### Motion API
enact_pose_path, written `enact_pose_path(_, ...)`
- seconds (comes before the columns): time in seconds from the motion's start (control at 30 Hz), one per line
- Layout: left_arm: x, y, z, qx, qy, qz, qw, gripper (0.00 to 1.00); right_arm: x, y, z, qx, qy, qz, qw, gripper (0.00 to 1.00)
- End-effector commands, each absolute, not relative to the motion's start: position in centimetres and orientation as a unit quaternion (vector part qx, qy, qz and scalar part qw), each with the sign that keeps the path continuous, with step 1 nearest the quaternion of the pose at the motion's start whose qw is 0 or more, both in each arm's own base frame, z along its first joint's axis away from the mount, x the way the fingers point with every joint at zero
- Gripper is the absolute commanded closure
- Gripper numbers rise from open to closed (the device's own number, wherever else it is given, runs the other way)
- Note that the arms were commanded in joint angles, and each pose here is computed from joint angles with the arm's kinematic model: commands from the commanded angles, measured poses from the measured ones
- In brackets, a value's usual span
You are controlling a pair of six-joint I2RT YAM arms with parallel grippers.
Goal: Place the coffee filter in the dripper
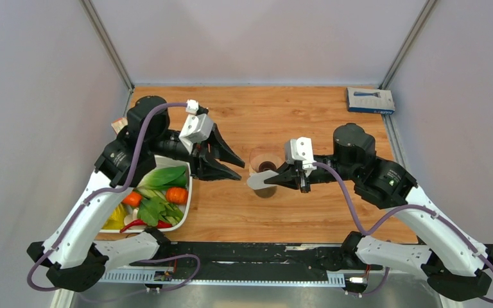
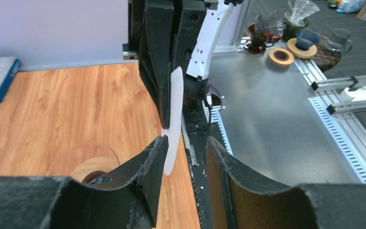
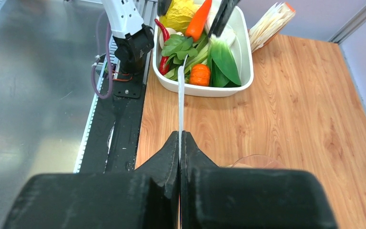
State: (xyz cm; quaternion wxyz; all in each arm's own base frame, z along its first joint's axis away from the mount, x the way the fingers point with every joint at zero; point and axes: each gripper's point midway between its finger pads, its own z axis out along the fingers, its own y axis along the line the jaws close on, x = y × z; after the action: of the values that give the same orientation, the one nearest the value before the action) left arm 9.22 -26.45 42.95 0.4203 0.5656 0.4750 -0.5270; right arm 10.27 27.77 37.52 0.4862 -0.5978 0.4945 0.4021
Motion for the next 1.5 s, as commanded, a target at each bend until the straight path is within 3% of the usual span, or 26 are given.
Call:
enact_pose_path(0.0,8.7,-27.7,44.0,0.562,0.454,-0.559,0.406,0.56,9.6,28.1,37.7,-0.612,0.472,0.413,0.482,1.00)
enact_pose_path(0.47,8.2,-28.5,42.6,0.561,0.461,-0.577,0.373,0.78,9.8,28.1,37.5,-0.612,0.473,0.410,0.483,1.00)
enact_pose_path(0.73,8.4,-28.5,41.9,0.561,0.470,-0.574,0.369,0.78,9.7,28.0,37.7,-0.611,0.471,0.413,0.484,1.00)
enact_pose_path(0.97,8.5,-28.6,42.0,0.559,0.470,-0.574,0.370,0.99,9.5,28.0,37.7,-0.611,0.470,0.415,0.483,1.00)
enact_pose_path(1.47,9.8,-29.4,41.8,0.543,0.489,-0.568,0.378,1.00,9.5,28.5,38.2,-0.614,0.460,0.423,0.481,1.00)
